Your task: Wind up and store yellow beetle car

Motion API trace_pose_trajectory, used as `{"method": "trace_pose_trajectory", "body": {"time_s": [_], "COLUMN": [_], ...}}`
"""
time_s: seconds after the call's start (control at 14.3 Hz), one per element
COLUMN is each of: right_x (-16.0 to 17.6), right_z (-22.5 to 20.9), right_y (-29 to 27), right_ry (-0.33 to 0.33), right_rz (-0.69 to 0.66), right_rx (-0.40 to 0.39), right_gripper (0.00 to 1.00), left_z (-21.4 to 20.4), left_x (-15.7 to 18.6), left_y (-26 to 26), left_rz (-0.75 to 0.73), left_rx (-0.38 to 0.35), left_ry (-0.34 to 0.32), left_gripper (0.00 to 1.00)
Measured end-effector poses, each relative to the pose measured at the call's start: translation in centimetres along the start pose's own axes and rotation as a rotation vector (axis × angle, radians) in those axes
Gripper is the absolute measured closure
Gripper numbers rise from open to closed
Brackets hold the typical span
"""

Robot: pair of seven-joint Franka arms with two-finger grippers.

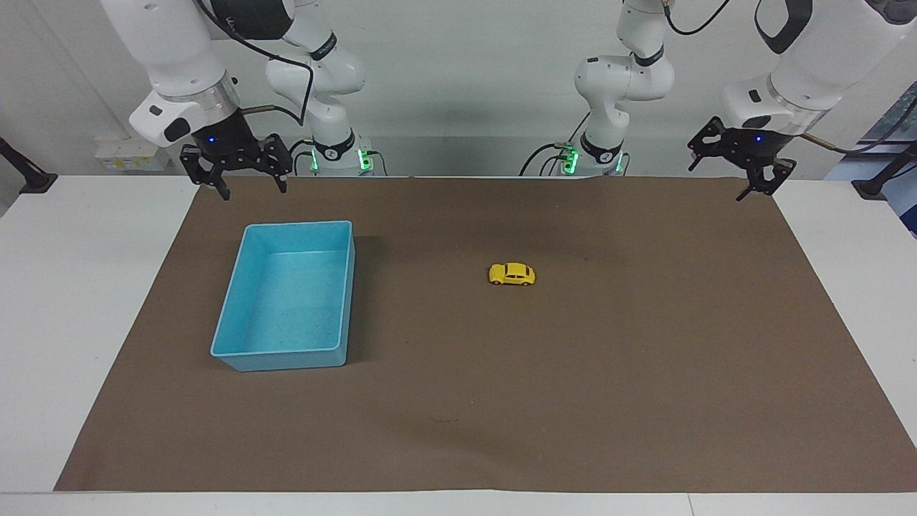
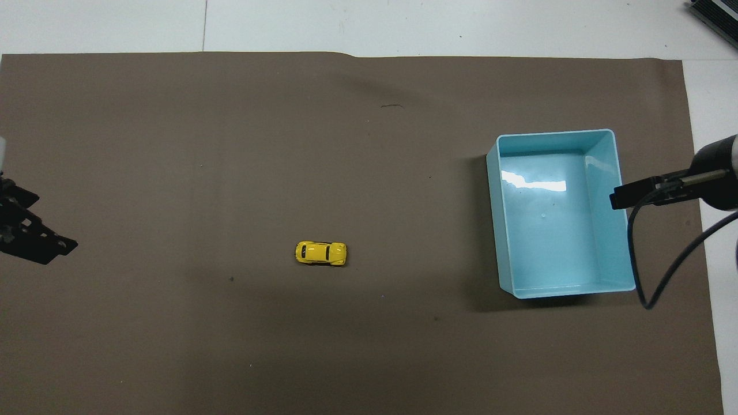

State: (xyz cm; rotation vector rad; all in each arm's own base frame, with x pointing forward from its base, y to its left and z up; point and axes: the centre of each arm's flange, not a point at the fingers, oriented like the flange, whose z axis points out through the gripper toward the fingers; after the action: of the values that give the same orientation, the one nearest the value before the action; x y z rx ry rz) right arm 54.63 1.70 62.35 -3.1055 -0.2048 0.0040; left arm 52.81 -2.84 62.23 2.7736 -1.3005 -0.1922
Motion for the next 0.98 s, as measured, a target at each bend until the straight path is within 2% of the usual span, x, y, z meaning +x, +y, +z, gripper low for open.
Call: {"method": "trace_pose_trajectory", "body": {"time_s": [0.21,0.98], "right_x": [0.0,0.0], "right_z": [0.0,0.0], "right_y": [0.0,0.0], "right_ry": [0.000,0.000], "right_rz": [0.000,0.000], "right_rx": [0.000,0.000], "right_gripper": [0.00,0.00], "left_z": [0.0,0.0], "left_x": [0.3,1.1], "left_y": [0.3,1.4], "left_rz": [0.088,0.139], "left_rx": [0.003,-0.002], "left_ry": [0.001,-0.008], "left_gripper": [0.00,0.00]}}
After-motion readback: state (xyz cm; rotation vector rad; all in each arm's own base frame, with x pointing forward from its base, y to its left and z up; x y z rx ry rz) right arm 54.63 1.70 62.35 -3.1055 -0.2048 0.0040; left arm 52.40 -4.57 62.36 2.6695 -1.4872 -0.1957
